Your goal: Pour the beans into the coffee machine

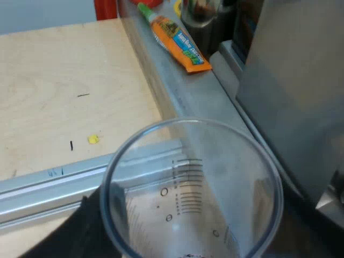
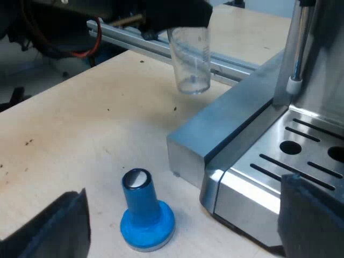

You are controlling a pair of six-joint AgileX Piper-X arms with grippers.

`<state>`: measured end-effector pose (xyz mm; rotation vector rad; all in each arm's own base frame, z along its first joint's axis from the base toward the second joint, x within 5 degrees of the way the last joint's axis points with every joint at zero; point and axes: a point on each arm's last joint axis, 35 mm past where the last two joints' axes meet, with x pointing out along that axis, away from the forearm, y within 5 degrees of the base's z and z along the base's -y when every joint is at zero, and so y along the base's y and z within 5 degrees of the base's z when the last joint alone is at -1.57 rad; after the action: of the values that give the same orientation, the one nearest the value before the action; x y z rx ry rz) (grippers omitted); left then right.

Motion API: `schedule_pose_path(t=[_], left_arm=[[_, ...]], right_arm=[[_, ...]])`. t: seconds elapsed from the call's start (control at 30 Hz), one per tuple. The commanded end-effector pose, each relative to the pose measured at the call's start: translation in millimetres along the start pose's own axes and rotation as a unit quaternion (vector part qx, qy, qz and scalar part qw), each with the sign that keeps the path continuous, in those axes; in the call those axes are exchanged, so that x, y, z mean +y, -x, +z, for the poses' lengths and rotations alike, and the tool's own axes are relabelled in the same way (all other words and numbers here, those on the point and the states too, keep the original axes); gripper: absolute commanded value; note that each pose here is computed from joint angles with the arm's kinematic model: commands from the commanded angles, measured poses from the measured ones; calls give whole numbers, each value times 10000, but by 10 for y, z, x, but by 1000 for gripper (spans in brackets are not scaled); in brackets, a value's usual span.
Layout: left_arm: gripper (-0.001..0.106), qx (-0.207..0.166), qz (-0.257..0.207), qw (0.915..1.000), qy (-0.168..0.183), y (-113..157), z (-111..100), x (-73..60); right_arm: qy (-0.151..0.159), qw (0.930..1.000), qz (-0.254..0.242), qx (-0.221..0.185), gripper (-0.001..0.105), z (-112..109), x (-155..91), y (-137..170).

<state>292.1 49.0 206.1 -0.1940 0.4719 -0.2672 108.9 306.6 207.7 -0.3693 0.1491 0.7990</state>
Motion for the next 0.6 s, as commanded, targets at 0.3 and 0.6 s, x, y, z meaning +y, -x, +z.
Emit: schedule_pose_path(t=[0.3, 0.6], left_arm=[[0, 163, -71, 9988, -466, -161, -159, 88], [0, -310, -40, 9962, -817, -90, -422, 55]], right_arm=[[-431, 9988, -237, -1, 73, -12, -234, -102], [-443, 9986, -275, 9, 73, -17, -262, -113]])
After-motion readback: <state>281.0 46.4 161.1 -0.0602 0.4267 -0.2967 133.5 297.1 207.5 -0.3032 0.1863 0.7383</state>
